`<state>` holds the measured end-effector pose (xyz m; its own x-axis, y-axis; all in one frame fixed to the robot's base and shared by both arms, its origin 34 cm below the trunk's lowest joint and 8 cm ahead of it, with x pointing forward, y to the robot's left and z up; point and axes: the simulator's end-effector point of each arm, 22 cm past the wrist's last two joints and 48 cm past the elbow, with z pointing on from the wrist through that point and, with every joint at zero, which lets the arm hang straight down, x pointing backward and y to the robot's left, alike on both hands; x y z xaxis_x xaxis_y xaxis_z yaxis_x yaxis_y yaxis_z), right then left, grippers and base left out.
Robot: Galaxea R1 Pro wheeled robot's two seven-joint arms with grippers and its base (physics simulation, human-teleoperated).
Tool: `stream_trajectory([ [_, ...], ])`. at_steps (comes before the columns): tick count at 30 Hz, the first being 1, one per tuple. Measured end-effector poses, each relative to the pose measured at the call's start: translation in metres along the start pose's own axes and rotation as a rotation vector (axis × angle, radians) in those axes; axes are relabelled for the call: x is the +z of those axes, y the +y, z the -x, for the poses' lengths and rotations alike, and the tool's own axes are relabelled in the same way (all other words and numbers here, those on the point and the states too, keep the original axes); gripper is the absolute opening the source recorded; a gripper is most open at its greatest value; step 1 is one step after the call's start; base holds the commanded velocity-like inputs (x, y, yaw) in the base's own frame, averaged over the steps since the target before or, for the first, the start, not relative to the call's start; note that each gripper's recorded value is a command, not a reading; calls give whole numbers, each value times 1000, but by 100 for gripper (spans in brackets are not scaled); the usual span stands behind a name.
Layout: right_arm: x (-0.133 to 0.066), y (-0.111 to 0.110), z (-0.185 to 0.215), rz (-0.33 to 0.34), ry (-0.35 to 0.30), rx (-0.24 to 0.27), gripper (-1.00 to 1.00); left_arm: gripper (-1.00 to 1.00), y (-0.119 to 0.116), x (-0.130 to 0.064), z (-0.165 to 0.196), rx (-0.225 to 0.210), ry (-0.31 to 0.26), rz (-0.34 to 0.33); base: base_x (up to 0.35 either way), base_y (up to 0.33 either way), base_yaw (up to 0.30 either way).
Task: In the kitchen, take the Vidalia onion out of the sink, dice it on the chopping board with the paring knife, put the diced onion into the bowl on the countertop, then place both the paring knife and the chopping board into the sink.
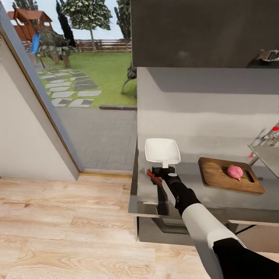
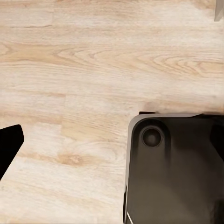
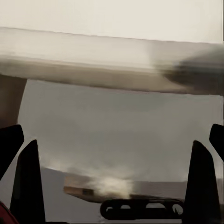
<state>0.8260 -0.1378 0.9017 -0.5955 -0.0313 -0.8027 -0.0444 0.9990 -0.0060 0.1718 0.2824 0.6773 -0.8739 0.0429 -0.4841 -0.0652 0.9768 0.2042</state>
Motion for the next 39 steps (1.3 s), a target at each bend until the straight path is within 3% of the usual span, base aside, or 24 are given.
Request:
stream_trajectory([
  [19,0,0,-1,0,3,-4,100,100,0,0,0,-1,-1,1,-11,1,0],
  [39,0,0,-4,-1,5,-5,100,100,0,0,1,-1,-2,1,0,87,0],
])
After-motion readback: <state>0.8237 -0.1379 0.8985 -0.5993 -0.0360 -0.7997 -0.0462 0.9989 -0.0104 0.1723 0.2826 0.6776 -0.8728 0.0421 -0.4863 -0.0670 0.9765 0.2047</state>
